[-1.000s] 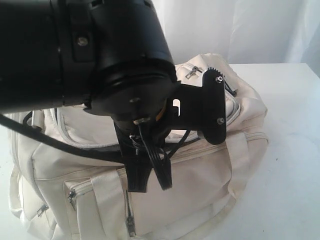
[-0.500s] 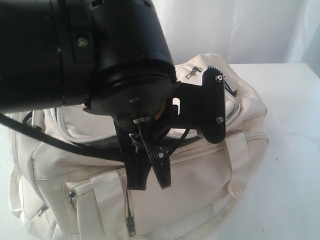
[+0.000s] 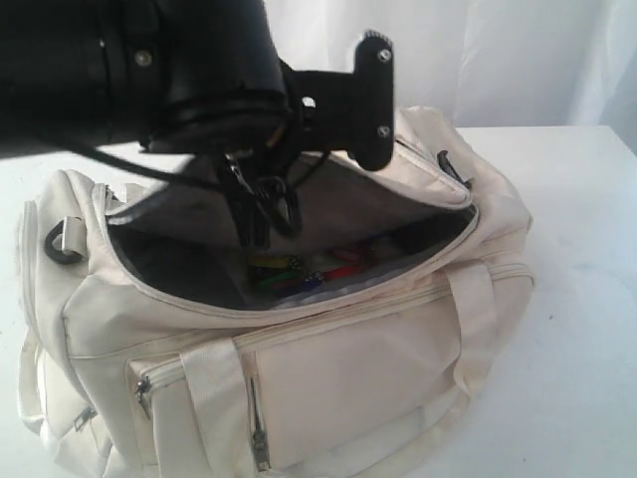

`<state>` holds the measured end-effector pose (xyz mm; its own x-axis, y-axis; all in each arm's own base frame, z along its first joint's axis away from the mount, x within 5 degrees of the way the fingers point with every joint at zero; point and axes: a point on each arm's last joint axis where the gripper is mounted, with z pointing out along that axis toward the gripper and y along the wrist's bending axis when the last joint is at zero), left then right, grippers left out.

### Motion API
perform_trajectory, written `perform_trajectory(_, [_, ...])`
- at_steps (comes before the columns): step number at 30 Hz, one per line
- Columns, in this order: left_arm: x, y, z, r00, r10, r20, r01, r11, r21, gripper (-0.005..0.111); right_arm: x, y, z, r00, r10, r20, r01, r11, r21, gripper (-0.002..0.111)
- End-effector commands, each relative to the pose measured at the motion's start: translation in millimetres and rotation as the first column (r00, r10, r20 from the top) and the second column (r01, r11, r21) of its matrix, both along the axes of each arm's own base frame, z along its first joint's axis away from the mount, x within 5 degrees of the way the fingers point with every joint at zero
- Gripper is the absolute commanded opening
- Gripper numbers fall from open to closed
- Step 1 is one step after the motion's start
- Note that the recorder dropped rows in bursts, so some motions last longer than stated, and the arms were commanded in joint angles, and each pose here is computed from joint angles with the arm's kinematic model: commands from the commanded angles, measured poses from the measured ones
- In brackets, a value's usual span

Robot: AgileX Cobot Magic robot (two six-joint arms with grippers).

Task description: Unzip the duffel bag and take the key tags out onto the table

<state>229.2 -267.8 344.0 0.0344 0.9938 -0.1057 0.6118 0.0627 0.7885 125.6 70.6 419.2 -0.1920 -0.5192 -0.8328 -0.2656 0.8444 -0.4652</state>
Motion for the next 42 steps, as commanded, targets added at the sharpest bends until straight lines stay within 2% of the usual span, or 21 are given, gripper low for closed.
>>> perform_trajectory(1, [36.9,20.8,4.8,0.997,0.057,0.054,-0.052,0.995,-0.089,0.000,1.0,0.5,-1.3,1.000,-0.002,0.013,0.002,1.000,-0.005,0.052])
perform_trajectory(5, [71.3,41.7,-0.7,0.992,0.099,0.075,-0.088,0.986,-0.142,0.000,1.0,0.6,-1.2,1.000,-0.001,0.014,0.001,1.000,-0.004,0.052])
perform_trajectory(14, [152.1,101.4,-37.4,0.965,0.256,0.060,-0.246,0.960,-0.135,0.000,1.2,2.0,-2.4,1.000,0.006,0.015,-0.006,1.000,0.009,0.052])
perform_trajectory(18, [178.8,117.5,-49.5,0.957,0.284,0.061,-0.271,0.949,-0.161,0.000,2.3,7.0,-7.2,0.999,0.040,0.021,-0.040,0.999,0.009,0.052])
perform_trajectory(22, [194.6,124.5,-63.7,0.957,0.286,0.055,-0.274,0.948,-0.165,0.003,4.7,11.1,-9.5,0.999,0.046,0.014,-0.046,0.999,-0.002,0.052])
perform_trajectory(24, [197.6,125.5,-69.5,0.953,0.300,0.041,-0.291,0.945,-0.148,0.015,5.1,11.7,-9.9,0.999,0.046,0.013,-0.046,0.999,-0.004,0.052])
perform_trajectory(26, [198.4,126.6,-73.9,0.949,0.314,0.028,-0.308,0.942,-0.131,0.033,5.2,12.0,-9.9,0.999,0.047,0.014,-0.047,0.999,-0.004,0.052])
perform_trajectory(30, [197.8,131.1,-74.9,0.940,0.339,0.033,-0.336,0.939,-0.078,0.086,5.2,11.9,-9.9,0.999,0.047,0.013,-0.047,0.999,-0.004,0.051])
perform_trajectory(32, [196.8,136.6,-71.2,0.929,0.366,0.059,-0.366,0.930,-0.008,0.105,5.2,11.9,-9.9,0.999,0.047,0.013,-0.047,0.999,-0.004,0.049])
perform_trajectory(35, [194.8,144.6,-56.0,0.876,0.467,0.121,-0.476,0.878,0.050,0.104,5.2,11.9,-9.9,0.999,0.047,0.013,-0.047,0.999,-0.004,0.049])
perform_trajectory(38, [189.0,150.4,-31.5,0.786,0.579,0.216,-0.600,0.799,0.044,0.099,5.2,11.9,-9.9,0.999,0.047,0.013,-0.047,0.999,-0.004,0.049])
perform_trajectory(41, [177.1,156.2,1.2,0.684,0.667,0.295,-0.689,0.724,-0.039,0.090,5.2,11.9,-9.9,0.999,0.047,0.013,-0.047,0.999,-0.004,0.049])
perform_trajectory(42, [165.3,162.6,21.5,0.609,0.730,0.310,-0.743,0.662,-0.099,0.082,5.2,11.9,-9.9,0.999,0.047,0.013,-0.047,0.999,-0.004,0.049])
